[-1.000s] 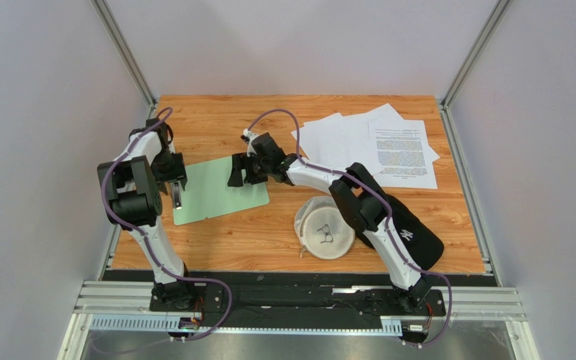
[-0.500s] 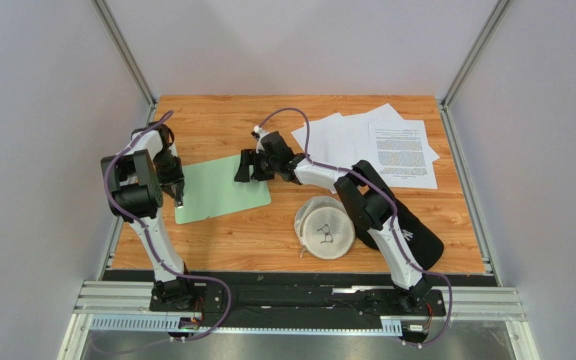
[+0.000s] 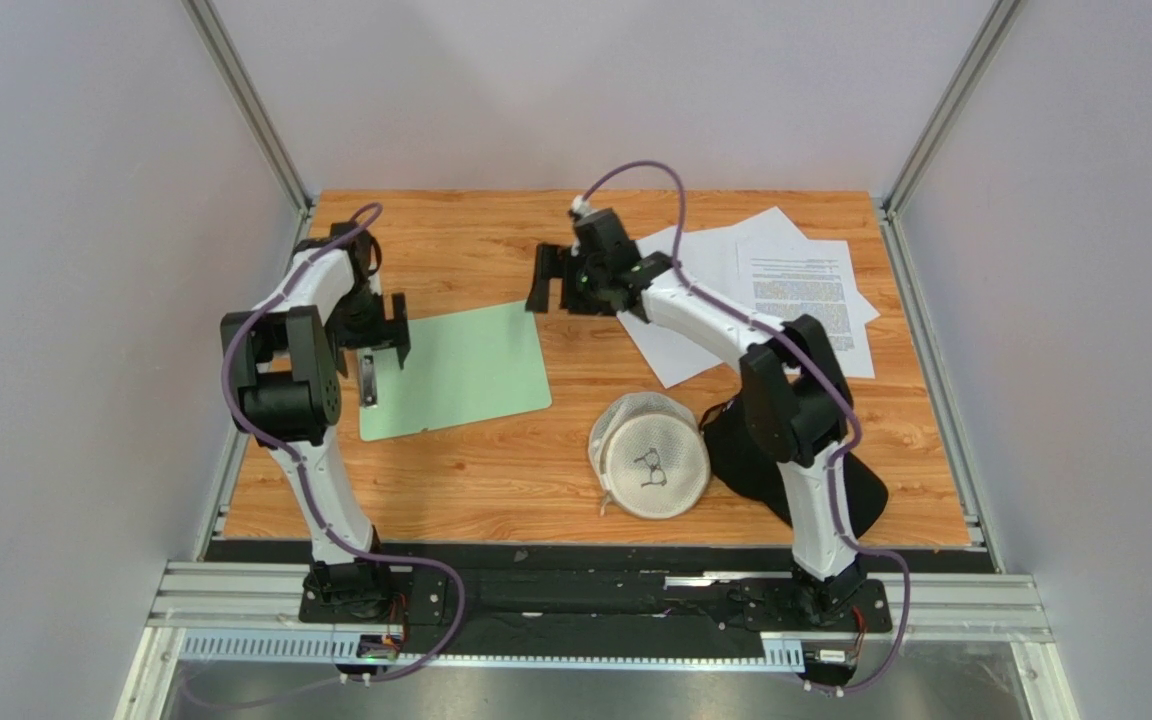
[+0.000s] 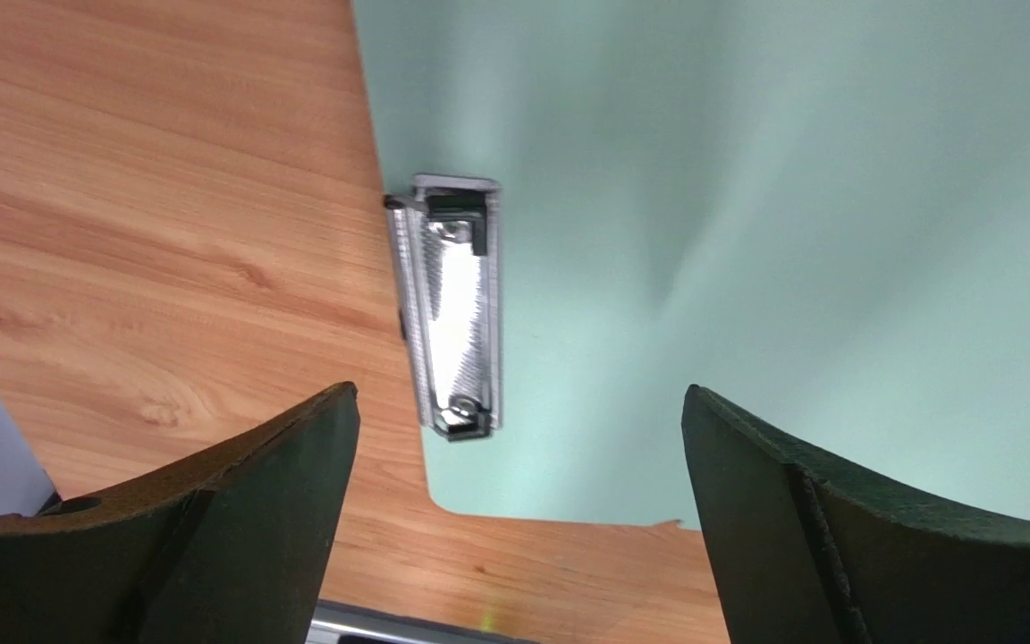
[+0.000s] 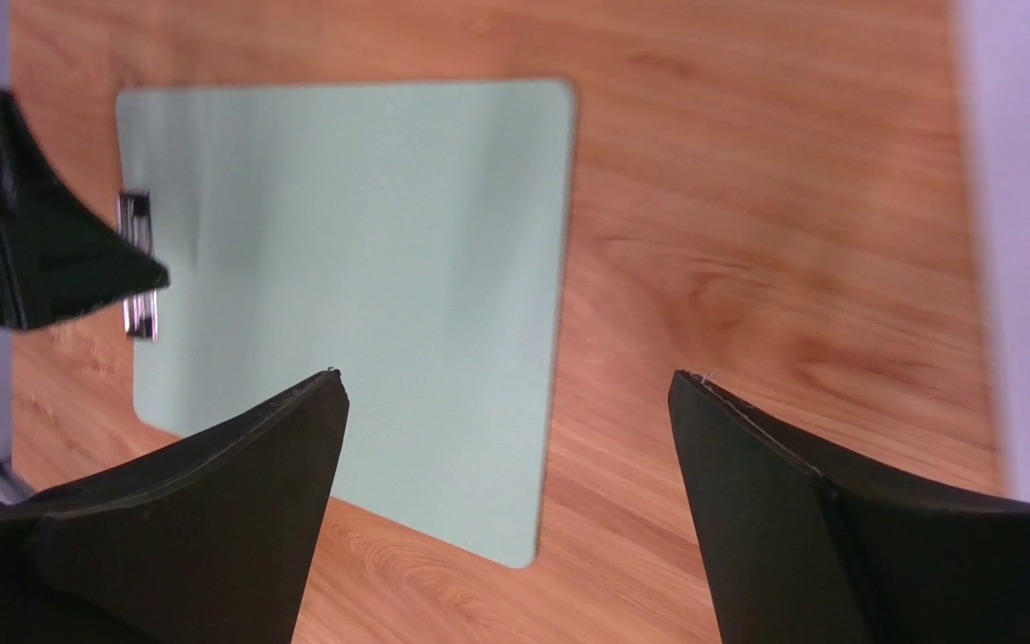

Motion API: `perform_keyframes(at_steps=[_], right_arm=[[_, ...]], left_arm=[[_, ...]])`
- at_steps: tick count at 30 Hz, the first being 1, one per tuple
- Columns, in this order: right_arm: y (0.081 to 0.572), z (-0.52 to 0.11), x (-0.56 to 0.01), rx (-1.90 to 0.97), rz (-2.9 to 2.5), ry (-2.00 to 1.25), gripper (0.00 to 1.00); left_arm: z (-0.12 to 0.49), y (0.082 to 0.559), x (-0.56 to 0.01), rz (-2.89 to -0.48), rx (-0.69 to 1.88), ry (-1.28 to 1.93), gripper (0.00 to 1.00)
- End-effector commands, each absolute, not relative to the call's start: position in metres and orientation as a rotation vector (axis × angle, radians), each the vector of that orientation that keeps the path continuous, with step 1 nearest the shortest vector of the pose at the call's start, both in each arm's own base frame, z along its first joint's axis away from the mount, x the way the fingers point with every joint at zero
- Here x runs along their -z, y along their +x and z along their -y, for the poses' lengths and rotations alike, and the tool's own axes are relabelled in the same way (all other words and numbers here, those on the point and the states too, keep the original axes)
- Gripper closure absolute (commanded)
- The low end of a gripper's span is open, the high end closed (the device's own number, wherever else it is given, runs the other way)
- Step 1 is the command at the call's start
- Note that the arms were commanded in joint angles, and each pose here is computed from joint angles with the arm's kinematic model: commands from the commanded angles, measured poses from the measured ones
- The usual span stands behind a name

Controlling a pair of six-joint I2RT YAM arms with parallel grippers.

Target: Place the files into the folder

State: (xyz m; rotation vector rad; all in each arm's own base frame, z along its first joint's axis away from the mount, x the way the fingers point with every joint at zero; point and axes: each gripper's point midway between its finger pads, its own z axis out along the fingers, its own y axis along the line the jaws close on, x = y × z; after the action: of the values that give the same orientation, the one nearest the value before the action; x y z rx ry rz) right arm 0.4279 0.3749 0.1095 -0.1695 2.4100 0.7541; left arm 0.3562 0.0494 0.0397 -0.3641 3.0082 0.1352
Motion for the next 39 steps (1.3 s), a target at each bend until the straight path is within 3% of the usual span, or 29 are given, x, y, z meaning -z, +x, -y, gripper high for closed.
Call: perform_keyframes(at_steps=[1,8,13,16,22,28,39], right_arm=[[0.475,-0.253,-0.152,-0.433,-2.386,0.166,0.05],[0.461,-0.152,-0.128,-0.390,-2.441,0.597,0.14],[0.452,-0.110,-0.115,-0.303,-2.446,0.708,0.14],[0.447,-0.094,-0.103,-0.284,-2.464,0.757,0.13],[0.431,-0.091,-0.086,-0.290,-2.508,0.783,0.08],[0.411,-0.100,-0.072,-0.362,-2.538,0.804,0.07],[0.411,-0.134,-0.048,-0.624,-2.494,0.811,0.10]], left_arm=[[-0.014,0.404,-0.120,-2.731,-0.111,-0.329,0.01],[0.199,0.488,-0.142,-2.521,0.551,-0.008,0.25],[0.317,0.539,-0.141,-2.389,0.791,0.126,0.31],[0.371,0.542,-0.130,-2.333,0.951,0.118,0.35],[0.401,0.546,-0.086,-2.380,1.107,-0.109,0.51],[0.381,0.531,-0.056,-2.520,0.946,-0.268,0.62],[0.378,0.517,-0.048,-2.587,0.936,-0.342,0.66]])
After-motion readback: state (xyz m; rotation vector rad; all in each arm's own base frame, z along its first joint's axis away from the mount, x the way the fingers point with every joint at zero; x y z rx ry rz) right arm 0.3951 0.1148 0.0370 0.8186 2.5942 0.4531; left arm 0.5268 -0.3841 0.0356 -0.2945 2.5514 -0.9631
